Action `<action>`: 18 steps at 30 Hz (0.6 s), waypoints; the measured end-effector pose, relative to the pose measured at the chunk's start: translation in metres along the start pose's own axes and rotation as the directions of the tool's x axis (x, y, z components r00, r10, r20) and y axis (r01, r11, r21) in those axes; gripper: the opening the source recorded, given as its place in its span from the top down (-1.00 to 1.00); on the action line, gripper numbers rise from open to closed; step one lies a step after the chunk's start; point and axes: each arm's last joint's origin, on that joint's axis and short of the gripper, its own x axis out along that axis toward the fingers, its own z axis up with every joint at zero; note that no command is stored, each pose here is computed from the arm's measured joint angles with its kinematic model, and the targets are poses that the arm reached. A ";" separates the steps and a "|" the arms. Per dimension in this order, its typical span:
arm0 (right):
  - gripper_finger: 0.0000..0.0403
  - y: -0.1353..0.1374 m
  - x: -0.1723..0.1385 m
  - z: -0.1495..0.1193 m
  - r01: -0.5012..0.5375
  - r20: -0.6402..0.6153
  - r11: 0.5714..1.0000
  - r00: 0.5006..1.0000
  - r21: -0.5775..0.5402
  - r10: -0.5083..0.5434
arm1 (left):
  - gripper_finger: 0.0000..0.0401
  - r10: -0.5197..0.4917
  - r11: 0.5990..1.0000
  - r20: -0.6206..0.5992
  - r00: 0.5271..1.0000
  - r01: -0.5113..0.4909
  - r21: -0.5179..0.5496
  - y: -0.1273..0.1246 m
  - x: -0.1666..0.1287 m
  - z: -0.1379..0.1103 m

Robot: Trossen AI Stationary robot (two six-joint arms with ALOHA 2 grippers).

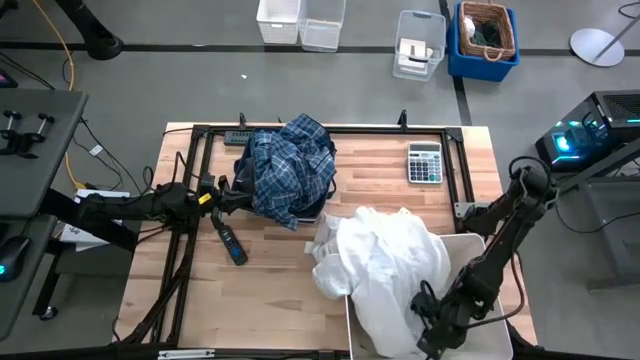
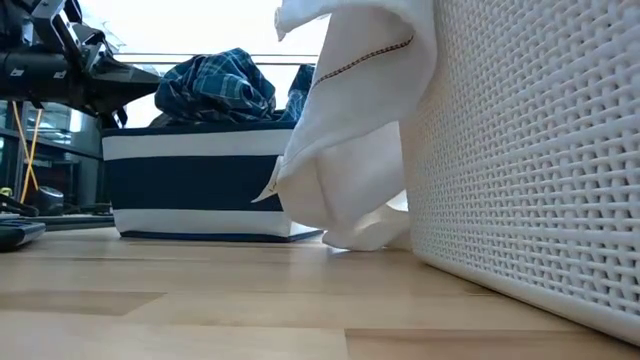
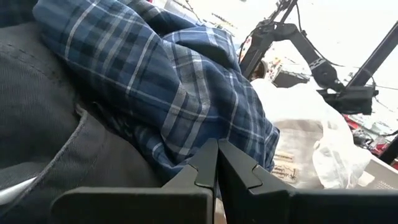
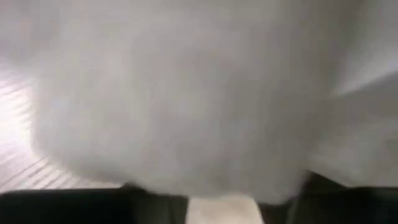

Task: Sort clothes
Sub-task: Put the white long sleeve shirt into the white laundry bin

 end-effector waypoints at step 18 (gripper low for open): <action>-0.35 0.095 -0.171 0.031 -0.317 0.372 0.945 0.870 -0.078 0.322 | 1.00 0.000 1.000 0.000 1.000 0.000 0.000 0.000 0.000 0.000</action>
